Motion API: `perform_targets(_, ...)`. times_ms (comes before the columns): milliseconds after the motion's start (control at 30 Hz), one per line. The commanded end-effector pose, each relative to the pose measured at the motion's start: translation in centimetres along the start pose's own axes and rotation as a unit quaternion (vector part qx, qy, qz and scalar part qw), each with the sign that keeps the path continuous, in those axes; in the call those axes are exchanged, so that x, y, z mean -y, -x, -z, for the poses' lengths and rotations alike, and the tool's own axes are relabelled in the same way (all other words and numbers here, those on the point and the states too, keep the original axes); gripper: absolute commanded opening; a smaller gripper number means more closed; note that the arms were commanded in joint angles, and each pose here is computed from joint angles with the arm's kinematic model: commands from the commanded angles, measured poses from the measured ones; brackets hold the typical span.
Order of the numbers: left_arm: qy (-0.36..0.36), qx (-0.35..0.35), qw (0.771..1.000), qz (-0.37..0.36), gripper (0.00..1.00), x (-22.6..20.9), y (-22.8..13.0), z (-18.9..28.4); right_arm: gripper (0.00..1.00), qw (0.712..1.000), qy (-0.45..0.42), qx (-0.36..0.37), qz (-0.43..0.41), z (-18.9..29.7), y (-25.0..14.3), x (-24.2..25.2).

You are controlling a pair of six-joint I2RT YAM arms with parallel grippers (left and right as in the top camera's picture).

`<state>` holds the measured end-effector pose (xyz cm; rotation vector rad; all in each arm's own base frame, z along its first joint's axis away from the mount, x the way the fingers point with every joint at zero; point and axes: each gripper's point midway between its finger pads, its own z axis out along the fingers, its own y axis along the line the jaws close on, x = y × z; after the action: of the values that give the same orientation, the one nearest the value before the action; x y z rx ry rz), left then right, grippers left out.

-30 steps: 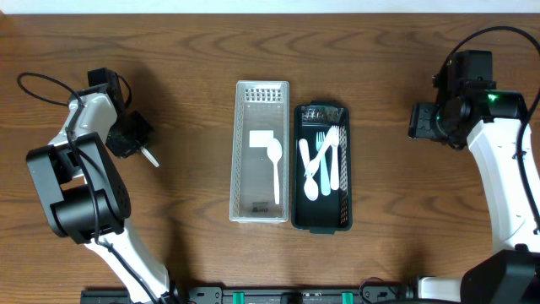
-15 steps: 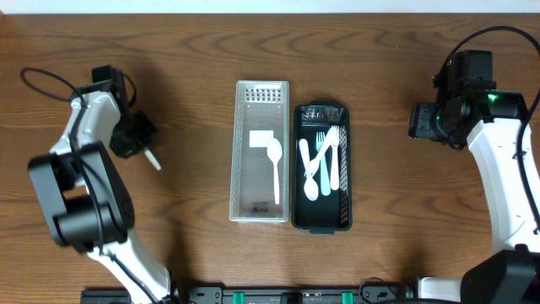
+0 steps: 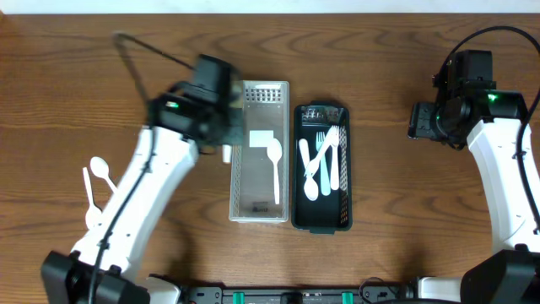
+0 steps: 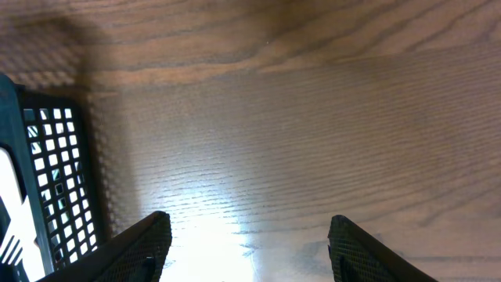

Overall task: Pack container
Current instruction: 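Place the spoon into the grey basket and withdraw left gripper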

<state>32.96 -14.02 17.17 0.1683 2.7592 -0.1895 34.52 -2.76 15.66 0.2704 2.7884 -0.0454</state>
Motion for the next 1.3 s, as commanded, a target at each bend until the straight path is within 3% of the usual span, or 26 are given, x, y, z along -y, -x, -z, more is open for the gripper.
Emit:
perform_targets(0, 0.003, -0.043, 0.998, -0.041, 0.06, 1.8, -2.3, -2.5, 0.68, 1.0, -0.001, -0.005, 0.002, -0.1, -0.2, 0.2)
perform_targets(300, 0.022, -0.121, 0.991, -0.059, 0.06, 2.2, -5.1, -7.8, 0.68, 1.0, -0.002, -0.007, 0.002, -0.1, -0.3, 0.2)
perform_targets(333, 0.023, -0.125, 0.99, -0.059, 0.07, 2.2, -5.2, -8.0, 0.68, 1.0, -0.002, -0.007, 0.002, -0.1, -0.3, 0.2)
perform_targets(367, 0.023, -0.125, 0.99, -0.059, 0.15, 2.2, -5.2, -8.1, 0.68, 1.0, -0.002, -0.007, 0.002, -0.1, -0.3, 0.3)
perform_targets(467, 0.021, -0.116, 0.991, -0.059, 0.17, 2.3, -4.8, -7.6, 0.68, 1.0, -0.002, -0.007, 0.002, -0.1, -0.3, 0.3)
perform_targets(633, 0.011, -0.056, 0.996, -0.062, 0.45, 2.8, -2.1, -3.9, 0.68, 1.0, -0.002, -0.007, 0.002, -0.1, -0.3, 0.3)
perform_targets(733, 0.057, 0.003, 0.997, -0.055, 0.61, 0.6, -0.6, -0.2, 0.68, 1.0, -0.002, -0.006, 0.004, -0.1, -0.3, 0.3)
perform_targets(867, 0.146, 0.069, 0.986, 0.042, 0.83, -5.8, -0.2, 5.6, 0.68, 1.0, -0.002, -0.005, 0.004, -0.1, -0.2, 0.3)
perform_targets(1000, 0.187, 0.098, 0.963, 0.168, 0.95, -12.9, -1.4, 9.6, 0.68, 1.0, -0.002, -0.005, 0.004, -0.1, -0.2, 0.3)
perform_targets(1100, 0.207, 0.097, 0.94, 0.253, 1.0, -17.8, -2.9, 10.5, 0.68, 1.0, -0.002, -0.005, 0.004, -0.1, -0.2, 0.2)
perform_targets(1267, 0.178, 0.051, 0.915, 0.358, 0.98, -23.4, -5.5, 7.8, 0.68, 1.0, -0.002, -0.005, 0.004, -0.1, -0.2, 0.3)
